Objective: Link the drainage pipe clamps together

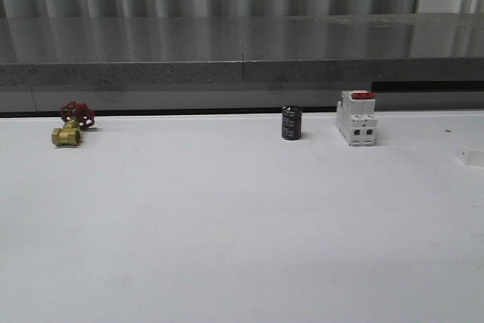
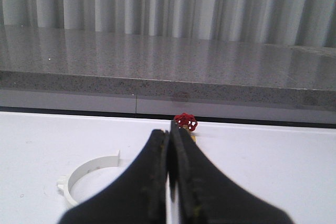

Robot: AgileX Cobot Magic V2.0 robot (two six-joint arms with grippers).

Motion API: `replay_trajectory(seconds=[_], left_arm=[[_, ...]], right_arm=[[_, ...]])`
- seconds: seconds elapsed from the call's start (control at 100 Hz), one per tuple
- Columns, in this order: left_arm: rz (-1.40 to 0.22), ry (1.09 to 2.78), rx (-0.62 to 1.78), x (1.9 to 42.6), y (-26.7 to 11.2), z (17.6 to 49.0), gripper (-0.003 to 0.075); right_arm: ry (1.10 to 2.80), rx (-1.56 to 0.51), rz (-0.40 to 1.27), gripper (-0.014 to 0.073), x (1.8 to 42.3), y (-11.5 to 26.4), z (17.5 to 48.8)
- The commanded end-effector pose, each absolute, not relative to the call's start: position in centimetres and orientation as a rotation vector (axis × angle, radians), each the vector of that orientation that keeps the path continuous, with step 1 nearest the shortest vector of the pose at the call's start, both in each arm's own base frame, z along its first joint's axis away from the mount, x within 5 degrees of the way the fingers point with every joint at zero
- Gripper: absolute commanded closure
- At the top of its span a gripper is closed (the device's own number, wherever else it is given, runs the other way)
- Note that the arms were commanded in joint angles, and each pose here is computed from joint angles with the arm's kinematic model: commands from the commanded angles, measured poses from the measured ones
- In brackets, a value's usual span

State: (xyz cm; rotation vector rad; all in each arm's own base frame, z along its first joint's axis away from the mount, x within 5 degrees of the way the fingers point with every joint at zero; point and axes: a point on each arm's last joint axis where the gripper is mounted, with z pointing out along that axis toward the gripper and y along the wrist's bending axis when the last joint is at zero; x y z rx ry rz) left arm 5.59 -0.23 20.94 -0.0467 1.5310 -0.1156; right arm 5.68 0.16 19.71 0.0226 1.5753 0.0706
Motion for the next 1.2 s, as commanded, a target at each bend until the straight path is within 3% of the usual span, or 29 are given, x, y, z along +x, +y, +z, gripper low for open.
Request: replay_trajectory(seconds=[0.0,0.34,0.54,0.64,0.93,1.19], left_arm=[[-0.133,1.465,-0.056,5.5,-0.2,20.3,0.0741],[-0.133,1.438,-0.053,5.4,-0.2,20.7,0.0741],[-0.138,1.388,-0.056,5.0,-0.2,24.8,0.0741],[-0.133,1.462,-0.061,5.3,-0.2,27.4,0.0741],[-0.103,1.875,-0.088,9.4,-0.3,33.7,0.0741],[-0.095,1.998,-0.093,12.9,-0.4,34.0,0.0741]], right_arm=[[1.453,0.017,0.070,0.0662,5.4,0.2,21.3],[1.453,0.017,0.070,0.0662,5.4,0.2,21.3],[1.453,0.017,0.070,0.0662,5.4,0.2,21.3],[1.453,0.017,0.070,0.0662,5.4,0.2,21.3],[1.453,0.017,0.070,0.0662,5.4,0.2,21.3],[1.453,0.017,0.070,0.0662,5.4,0.2,21.3]])
